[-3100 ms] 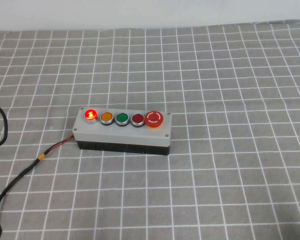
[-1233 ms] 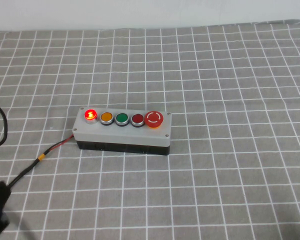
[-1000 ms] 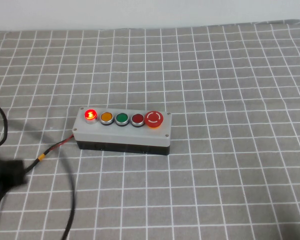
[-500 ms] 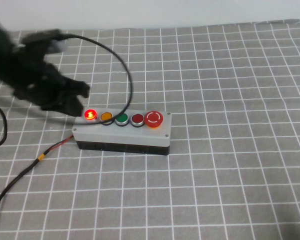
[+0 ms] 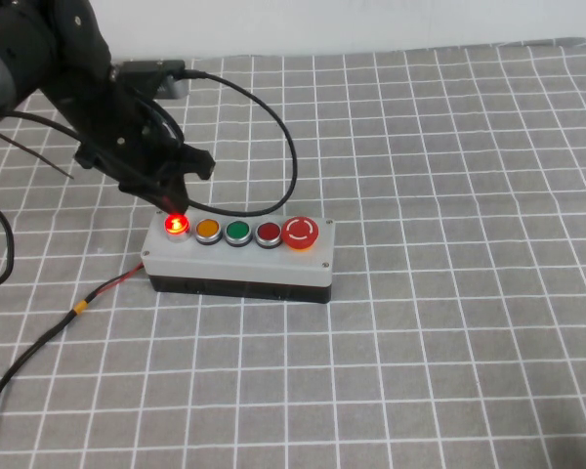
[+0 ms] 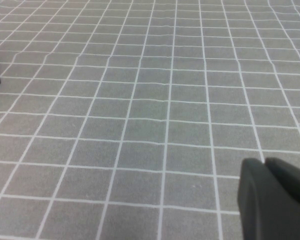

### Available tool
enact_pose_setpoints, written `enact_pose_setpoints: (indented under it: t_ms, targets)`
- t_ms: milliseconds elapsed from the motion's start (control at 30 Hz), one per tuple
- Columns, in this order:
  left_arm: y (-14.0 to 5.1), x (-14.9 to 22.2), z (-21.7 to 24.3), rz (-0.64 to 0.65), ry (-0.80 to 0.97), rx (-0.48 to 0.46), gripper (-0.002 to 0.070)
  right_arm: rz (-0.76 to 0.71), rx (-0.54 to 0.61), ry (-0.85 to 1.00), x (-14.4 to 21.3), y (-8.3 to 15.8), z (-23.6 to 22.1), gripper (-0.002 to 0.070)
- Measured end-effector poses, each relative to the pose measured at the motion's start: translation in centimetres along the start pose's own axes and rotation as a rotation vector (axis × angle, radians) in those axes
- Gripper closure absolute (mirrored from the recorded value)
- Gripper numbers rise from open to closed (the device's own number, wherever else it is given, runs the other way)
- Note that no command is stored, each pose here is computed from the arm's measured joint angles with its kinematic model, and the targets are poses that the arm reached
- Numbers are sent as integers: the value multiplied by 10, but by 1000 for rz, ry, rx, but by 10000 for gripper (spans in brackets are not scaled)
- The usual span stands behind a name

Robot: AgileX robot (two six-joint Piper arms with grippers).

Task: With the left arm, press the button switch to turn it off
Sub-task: Press the button to turn off

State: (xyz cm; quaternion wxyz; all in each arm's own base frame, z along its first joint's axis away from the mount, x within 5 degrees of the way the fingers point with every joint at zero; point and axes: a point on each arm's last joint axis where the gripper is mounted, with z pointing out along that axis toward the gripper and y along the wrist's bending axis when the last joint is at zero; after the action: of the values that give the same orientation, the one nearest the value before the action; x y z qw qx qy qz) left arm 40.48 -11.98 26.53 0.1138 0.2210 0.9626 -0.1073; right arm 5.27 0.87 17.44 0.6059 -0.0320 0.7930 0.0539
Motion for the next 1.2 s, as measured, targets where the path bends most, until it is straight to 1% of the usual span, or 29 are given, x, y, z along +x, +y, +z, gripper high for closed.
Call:
enact_pose_setpoints:
  t_ms: [200,633,900,1200]
  targets:
    - [4,2,0,-5,25,-47,678,0,0,0,0,0,0,694]
    - [6,0,4,-1,9,-59,678,0,0,0,0,0,0,694]
    - [-2,-5,10,38,-2,-72,678,0,0,0,0,0,0,694]
    - [-2,-2,9,46,26,-81,678,0,0,0,0,0,0,694]
